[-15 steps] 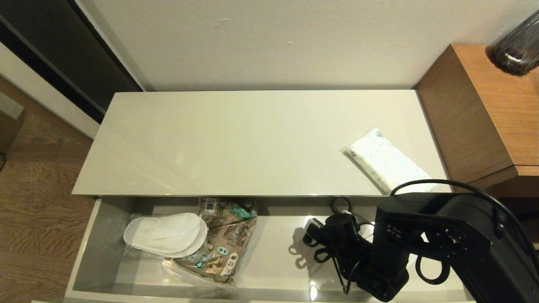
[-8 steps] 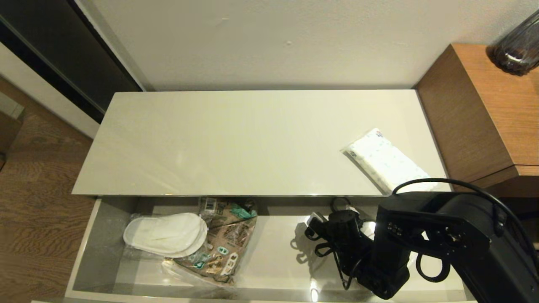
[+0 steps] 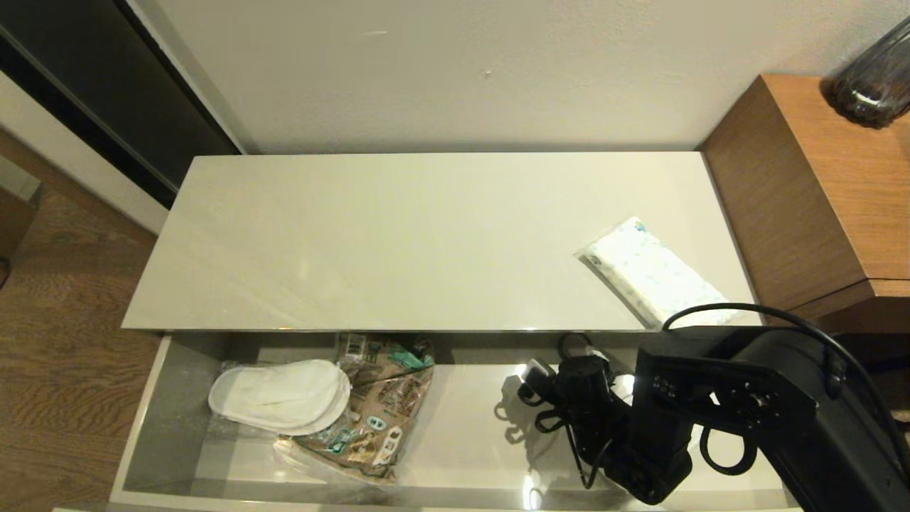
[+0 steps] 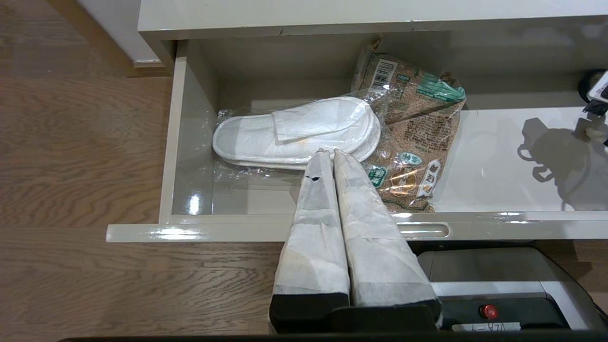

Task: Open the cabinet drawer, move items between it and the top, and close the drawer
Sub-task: Close the drawer

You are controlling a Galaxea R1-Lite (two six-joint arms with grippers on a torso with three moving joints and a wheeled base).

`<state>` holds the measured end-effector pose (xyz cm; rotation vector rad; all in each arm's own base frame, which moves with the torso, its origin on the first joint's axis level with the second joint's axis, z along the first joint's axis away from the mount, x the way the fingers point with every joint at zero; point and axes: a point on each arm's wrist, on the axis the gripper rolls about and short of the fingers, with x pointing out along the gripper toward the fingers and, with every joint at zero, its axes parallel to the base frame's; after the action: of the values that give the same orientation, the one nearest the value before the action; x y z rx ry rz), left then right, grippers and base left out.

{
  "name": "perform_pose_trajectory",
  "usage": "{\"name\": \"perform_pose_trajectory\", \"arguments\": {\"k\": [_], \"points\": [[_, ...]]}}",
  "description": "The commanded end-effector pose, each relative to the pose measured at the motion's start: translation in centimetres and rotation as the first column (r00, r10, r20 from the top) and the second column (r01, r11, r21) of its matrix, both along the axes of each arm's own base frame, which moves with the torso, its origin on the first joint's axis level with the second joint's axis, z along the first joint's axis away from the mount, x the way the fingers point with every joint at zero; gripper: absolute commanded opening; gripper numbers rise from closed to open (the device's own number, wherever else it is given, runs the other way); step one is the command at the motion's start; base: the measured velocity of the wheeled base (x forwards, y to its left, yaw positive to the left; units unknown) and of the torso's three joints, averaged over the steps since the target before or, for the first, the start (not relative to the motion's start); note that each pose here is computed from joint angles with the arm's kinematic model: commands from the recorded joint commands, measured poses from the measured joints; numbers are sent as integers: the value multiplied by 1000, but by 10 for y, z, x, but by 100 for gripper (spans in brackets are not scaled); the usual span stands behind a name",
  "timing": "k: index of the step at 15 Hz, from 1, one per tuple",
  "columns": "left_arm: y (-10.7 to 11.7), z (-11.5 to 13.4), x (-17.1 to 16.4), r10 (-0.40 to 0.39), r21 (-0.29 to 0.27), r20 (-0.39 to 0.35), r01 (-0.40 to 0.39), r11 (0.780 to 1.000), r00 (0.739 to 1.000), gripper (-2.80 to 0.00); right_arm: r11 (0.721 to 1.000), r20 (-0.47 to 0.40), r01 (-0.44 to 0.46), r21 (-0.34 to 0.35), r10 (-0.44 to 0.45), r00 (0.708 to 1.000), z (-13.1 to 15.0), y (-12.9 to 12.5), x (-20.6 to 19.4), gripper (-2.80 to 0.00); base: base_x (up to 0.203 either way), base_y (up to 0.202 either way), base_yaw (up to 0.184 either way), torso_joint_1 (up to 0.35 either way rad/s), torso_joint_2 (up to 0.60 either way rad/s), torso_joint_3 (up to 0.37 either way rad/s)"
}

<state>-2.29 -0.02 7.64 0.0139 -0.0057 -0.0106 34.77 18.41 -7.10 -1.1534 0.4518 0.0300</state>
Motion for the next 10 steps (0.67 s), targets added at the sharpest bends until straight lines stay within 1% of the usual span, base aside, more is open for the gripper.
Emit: {"name": "perform_pose_trajectory", "arguments": {"k": [1,3,5,10], "points": [[0,0,0,1,0,0,-1,1000,1000,-280,1000,-17,-3,-14,3,1000,1,-1,0,-280,0,0,0,0,0,0],[0,0,0,0,0,0,0,1000,1000,-280,999,-69,-30,-18,29,997,7,-4,-3,-280,0,0,0,0,0,0],[0,0,0,0,0,0,0,1000,1000,-280,999,-98,-46,-15,44,994,9,-5,0,-280,0,0,0,0,0,0],[0,0,0,1,0,0,-1,1000,1000,-280,999,-83,-49,-4,49,995,12,-3,6,-280,0,0,0,0,0,0]]}}
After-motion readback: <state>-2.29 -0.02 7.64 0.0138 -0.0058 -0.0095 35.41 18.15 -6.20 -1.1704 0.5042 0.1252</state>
